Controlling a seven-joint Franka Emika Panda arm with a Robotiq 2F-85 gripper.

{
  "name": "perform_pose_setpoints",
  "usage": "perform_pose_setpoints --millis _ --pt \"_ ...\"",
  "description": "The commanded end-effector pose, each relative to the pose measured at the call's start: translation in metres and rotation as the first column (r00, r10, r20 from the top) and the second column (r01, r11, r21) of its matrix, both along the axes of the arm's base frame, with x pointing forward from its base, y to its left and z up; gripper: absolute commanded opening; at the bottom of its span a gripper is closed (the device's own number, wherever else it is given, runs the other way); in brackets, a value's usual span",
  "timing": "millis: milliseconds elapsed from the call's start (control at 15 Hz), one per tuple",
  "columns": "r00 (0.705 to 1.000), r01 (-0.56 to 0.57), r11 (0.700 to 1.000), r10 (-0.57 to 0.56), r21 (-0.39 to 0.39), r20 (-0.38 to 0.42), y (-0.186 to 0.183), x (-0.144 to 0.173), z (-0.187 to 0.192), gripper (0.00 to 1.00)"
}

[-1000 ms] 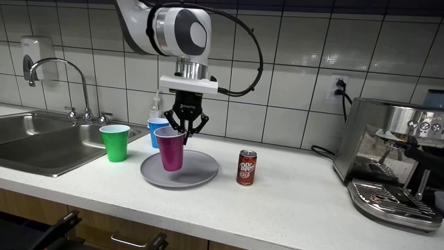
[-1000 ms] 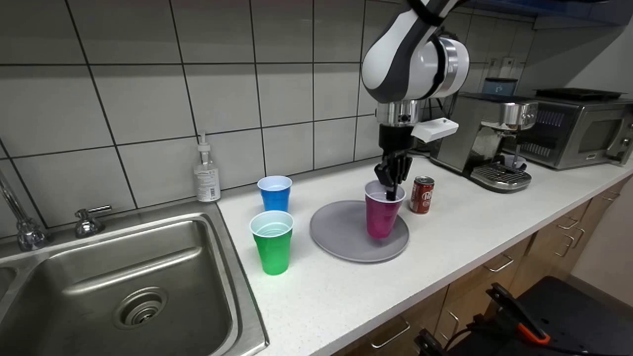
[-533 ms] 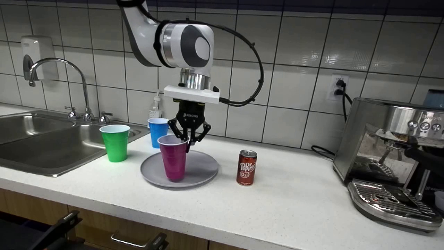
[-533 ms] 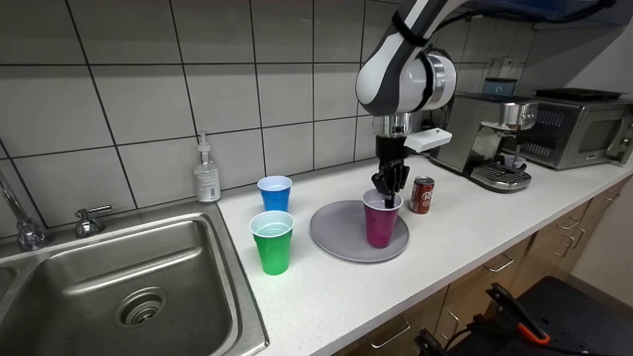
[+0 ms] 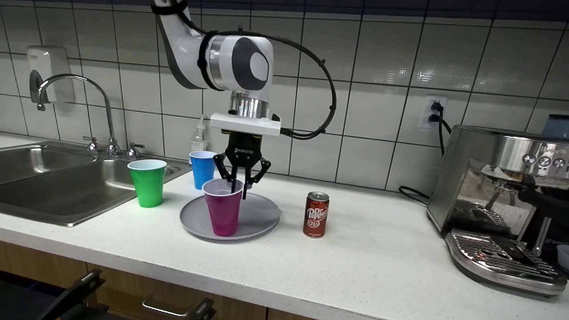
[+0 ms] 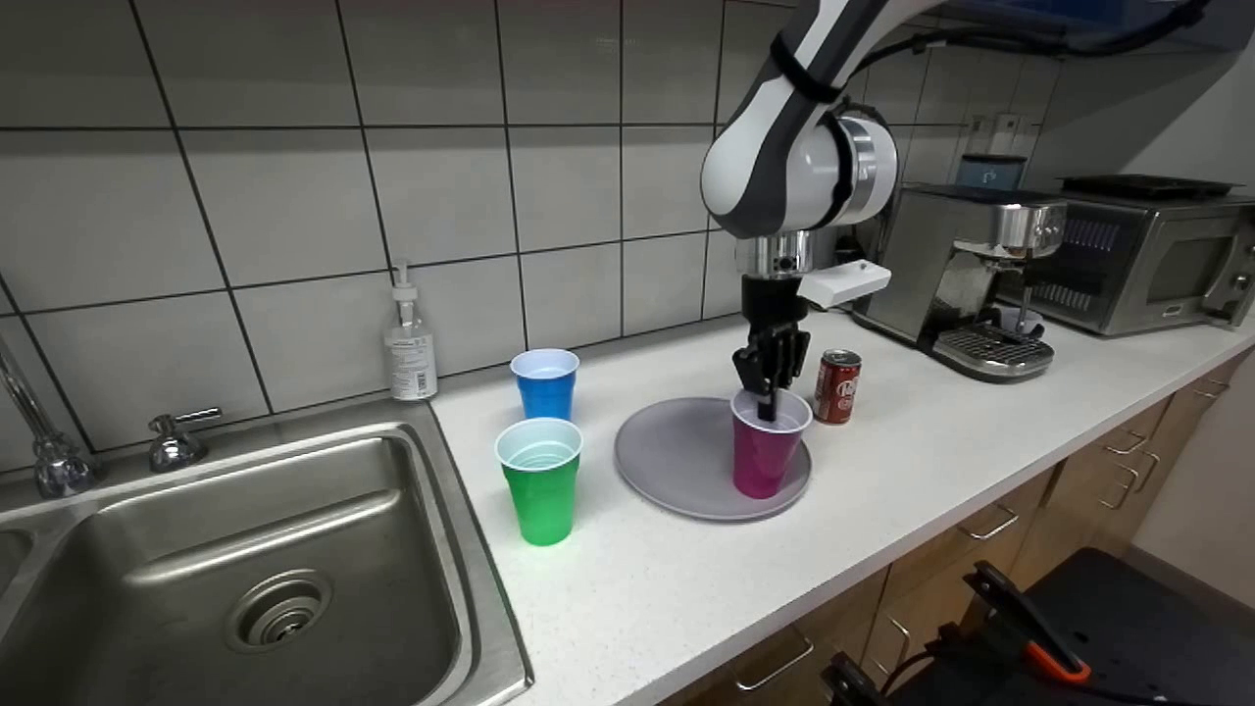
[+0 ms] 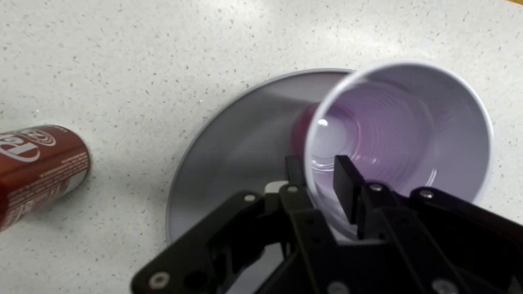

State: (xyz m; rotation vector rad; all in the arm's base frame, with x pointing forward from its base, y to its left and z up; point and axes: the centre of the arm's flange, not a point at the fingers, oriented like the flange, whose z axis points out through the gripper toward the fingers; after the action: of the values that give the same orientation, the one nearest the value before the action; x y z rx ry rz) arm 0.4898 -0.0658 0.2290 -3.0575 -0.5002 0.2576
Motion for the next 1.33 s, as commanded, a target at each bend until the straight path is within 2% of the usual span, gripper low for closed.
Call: perform_pose_setpoints --millis 0,267,400,867,1267 --pt "1.0 -0.012 1.0 0.012 -0.009 0.004 0.005 0.003 0.011 0.59" --pt "0.999 -0.013 1.0 0.014 -0.018 0.041 0.005 0.001 0.03 0.89" --pt "0.998 -0.009 1.0 0.01 -0.017 0.066 0.003 0.001 0.043 1.0" --pt "0.987 -0.016 1.0 0.019 -0.021 0.163 0.005 0.002 0.09 1.0" --pt "0.981 -0.056 0.998 0.061 -0.034 0.185 0.035 0.008 0.094 1.0"
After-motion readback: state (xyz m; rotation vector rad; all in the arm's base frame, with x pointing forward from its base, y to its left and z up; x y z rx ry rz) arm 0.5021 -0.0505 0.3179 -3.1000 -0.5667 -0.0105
